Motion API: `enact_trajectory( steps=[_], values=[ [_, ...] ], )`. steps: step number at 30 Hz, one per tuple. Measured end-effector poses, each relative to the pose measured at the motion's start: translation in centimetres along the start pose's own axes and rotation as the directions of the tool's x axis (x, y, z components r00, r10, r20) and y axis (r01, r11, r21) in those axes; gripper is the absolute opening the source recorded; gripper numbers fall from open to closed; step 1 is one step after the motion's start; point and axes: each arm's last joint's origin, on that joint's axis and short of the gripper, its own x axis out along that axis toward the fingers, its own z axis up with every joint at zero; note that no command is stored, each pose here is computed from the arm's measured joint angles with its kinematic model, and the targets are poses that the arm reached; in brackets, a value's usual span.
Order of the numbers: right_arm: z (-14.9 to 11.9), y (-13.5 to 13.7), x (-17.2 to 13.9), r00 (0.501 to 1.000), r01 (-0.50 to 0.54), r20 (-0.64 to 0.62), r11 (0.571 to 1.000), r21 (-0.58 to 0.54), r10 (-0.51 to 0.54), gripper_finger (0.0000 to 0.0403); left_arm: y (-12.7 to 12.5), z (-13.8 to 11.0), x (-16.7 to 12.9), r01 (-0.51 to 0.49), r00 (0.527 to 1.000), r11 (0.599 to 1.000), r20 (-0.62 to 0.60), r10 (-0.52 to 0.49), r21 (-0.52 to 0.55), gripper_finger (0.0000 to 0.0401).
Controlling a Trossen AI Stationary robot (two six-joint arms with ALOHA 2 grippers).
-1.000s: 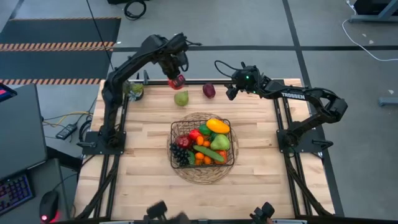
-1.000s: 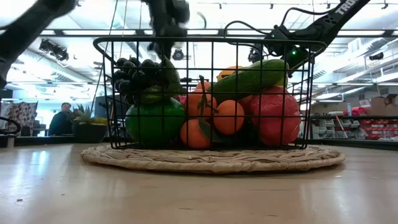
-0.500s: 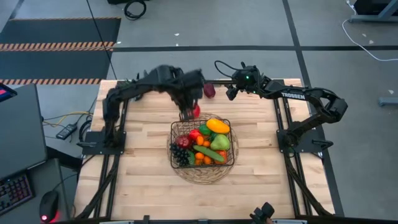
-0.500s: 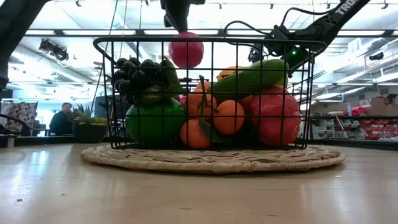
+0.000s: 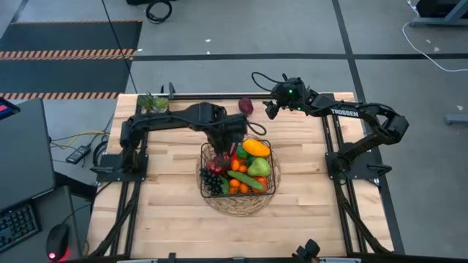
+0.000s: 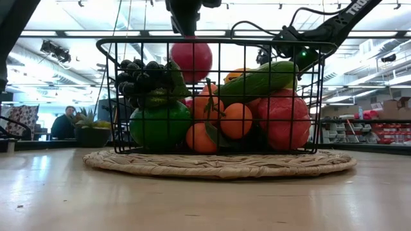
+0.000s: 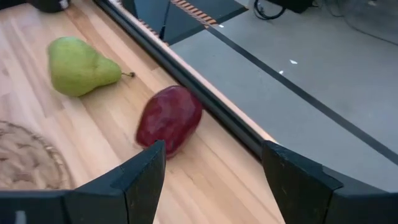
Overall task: Build produce basket
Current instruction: Put the red apple into the black wire basket, then put the green pear into the black wire basket
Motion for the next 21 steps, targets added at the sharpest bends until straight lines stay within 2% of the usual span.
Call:
enact_trajectory(
  steps=[6,12,16,21],
  values=[
    [0.0,0.8,0.0,0.999,-0.035,0.000,0.999,-0.013,0.035,0.0267,-0.4,0.0,2.0,-0.015,1.000,1.000,-0.016,0.016,0.010,0.0063],
    [-0.1,1.2,0.0,0.999,-0.046,-0.008,0.999,-0.013,0.046,0.0267,0.9,-0.5,2.8,-0.096,0.993,0.995,-0.067,0.095,-0.007,0.0147],
    [-0.2,1.2,0.0,0.999,-0.047,-0.016,0.999,-0.013,0.047,0.0267,2.6,-0.6,2.0,-0.190,0.981,0.982,-0.046,0.189,-0.008,0.0198],
    [-0.2,1.2,0.0,0.999,-0.046,-0.019,0.999,-0.013,0.045,0.0267,6.3,-1.0,-0.3,-0.253,0.967,0.966,0.029,0.255,-0.055,0.0237]
  ],
)
